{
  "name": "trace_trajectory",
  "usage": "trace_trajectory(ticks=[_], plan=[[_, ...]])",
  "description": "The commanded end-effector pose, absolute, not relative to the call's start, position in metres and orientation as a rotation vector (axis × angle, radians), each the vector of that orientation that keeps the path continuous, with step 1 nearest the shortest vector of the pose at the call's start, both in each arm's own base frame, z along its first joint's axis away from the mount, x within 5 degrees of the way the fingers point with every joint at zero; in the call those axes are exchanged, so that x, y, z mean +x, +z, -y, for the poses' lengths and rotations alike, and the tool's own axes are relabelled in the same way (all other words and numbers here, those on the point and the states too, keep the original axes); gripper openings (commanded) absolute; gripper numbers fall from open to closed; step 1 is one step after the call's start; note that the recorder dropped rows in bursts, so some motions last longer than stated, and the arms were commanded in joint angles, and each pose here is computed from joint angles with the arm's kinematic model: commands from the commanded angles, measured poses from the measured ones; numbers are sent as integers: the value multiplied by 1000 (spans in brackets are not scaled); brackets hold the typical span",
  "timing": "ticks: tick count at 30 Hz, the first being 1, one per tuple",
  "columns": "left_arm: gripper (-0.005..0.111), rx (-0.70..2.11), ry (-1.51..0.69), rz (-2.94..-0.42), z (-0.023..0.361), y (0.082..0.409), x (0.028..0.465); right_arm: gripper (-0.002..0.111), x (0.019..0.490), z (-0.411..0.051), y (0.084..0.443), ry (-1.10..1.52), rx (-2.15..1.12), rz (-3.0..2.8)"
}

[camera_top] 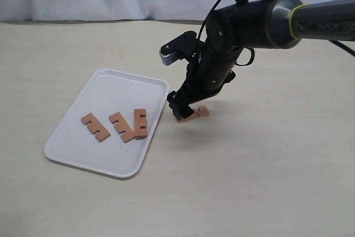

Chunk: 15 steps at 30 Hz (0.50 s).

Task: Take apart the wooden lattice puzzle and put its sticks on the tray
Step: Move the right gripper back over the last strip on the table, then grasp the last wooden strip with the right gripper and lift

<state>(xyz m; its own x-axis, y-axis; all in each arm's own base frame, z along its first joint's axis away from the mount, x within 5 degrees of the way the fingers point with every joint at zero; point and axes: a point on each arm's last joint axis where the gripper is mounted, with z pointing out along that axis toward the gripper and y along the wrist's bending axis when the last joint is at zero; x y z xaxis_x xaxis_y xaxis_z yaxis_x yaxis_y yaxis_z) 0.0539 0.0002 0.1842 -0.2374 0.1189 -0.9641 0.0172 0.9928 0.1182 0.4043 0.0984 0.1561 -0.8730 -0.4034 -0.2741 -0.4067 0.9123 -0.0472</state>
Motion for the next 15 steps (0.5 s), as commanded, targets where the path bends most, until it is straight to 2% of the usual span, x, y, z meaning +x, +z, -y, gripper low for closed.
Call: trace_trajectory(ticks=[1, 5, 15], plan=[[0, 101, 96, -1791, 0, 185, 54, 107, 403, -102, 158, 101, -529, -2819], [0, 101, 96, -1791, 0, 185, 54, 107, 403, -104, 158, 156, -447, -2829], [0, 101, 96, -1791, 0, 185, 54, 107, 407, -97, 161, 66, -156, -2851]])
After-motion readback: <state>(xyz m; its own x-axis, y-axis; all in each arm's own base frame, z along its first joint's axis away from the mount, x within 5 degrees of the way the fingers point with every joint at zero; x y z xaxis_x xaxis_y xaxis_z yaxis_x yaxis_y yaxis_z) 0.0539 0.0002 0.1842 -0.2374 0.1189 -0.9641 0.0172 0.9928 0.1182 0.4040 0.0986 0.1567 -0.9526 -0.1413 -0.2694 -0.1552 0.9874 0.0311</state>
